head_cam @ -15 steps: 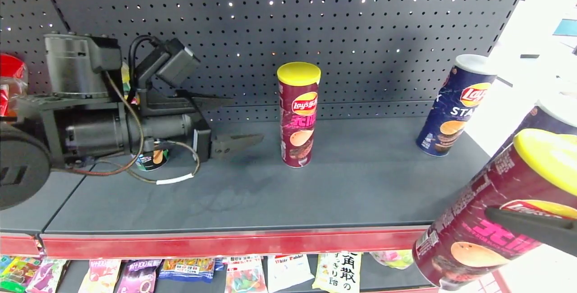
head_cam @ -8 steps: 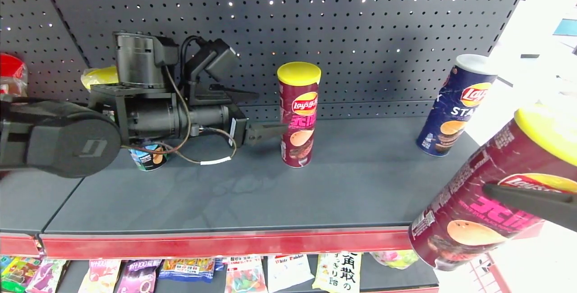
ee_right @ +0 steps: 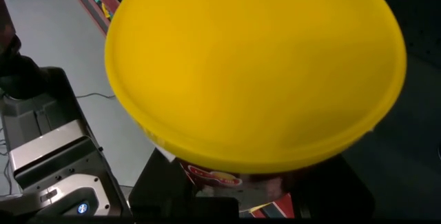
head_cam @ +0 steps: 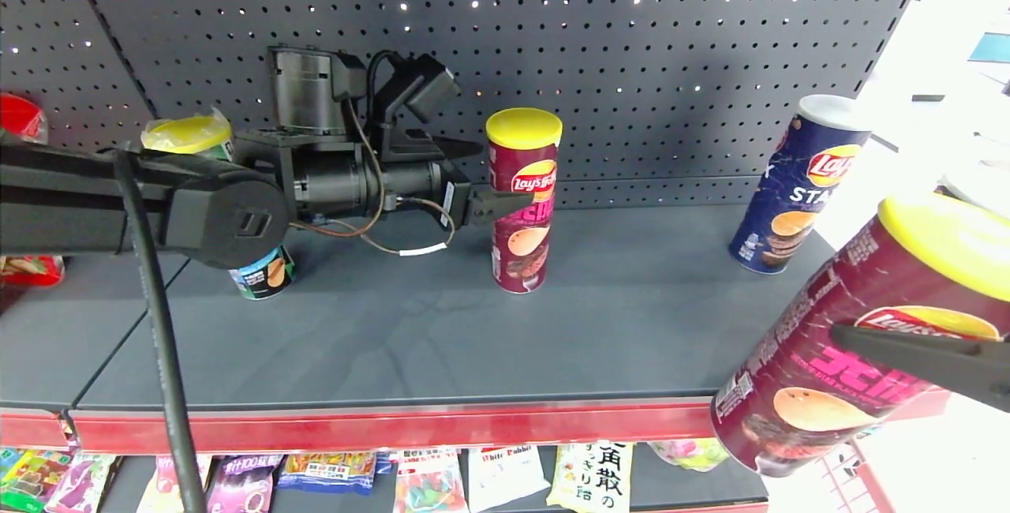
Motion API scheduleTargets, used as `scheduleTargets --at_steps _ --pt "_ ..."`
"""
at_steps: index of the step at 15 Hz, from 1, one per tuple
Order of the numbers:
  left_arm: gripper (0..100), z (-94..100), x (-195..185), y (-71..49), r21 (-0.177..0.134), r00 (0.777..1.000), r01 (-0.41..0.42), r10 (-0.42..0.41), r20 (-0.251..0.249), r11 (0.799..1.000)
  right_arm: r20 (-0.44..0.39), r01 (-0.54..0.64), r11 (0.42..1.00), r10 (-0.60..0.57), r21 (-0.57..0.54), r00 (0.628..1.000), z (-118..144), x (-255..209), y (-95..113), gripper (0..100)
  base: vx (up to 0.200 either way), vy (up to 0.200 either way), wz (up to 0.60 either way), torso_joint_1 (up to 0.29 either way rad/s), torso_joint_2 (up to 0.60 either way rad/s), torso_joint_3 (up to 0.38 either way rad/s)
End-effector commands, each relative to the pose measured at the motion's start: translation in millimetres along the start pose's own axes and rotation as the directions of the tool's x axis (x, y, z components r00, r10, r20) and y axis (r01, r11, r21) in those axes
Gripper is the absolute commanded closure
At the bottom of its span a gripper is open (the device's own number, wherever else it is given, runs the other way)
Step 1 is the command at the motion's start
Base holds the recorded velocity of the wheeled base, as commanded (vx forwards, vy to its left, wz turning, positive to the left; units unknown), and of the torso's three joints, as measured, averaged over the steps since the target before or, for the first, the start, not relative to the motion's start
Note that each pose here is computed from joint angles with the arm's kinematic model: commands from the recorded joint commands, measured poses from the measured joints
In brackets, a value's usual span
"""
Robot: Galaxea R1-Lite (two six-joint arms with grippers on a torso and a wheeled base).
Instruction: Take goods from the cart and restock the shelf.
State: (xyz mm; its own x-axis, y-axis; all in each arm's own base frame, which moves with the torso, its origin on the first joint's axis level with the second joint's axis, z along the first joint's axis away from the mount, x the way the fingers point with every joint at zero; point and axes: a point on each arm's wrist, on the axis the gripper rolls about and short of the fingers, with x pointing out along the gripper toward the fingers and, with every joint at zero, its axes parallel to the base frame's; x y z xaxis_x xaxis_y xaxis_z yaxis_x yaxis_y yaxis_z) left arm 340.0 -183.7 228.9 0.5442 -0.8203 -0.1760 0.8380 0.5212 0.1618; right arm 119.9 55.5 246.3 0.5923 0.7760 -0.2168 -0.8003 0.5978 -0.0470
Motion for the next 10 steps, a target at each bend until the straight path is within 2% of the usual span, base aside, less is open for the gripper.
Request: scheduleTargets --at_steps 1,8,10 --pt "0 -1.7 7.2 -2.4 -0.004 1.000 0.014 -0.014 -0.001 1.000 -0.008 -0.003 1.000 0.003 0.004 1.000 -1.2 2.0 -0.9 100 0.000 0.000 0.00 0.000 0.00 0.000" --pt "0 1.9 22.5 4.2 0.007 1.000 0.012 -0.012 0.023 1.000 -0.027 -0.007 1.000 0.007 0.017 1.000 -3.4 8.4 -4.5 100 0.000 0.000 0.00 0.000 0.00 0.000" --pt "0 3.3 25.8 -2.3 -0.020 0.999 0.029 -0.029 0.025 0.999 -0.029 -0.007 1.000 0.008 0.018 1.000 -4.0 8.8 -4.7 100 0.000 0.000 0.00 0.000 0.00 0.000"
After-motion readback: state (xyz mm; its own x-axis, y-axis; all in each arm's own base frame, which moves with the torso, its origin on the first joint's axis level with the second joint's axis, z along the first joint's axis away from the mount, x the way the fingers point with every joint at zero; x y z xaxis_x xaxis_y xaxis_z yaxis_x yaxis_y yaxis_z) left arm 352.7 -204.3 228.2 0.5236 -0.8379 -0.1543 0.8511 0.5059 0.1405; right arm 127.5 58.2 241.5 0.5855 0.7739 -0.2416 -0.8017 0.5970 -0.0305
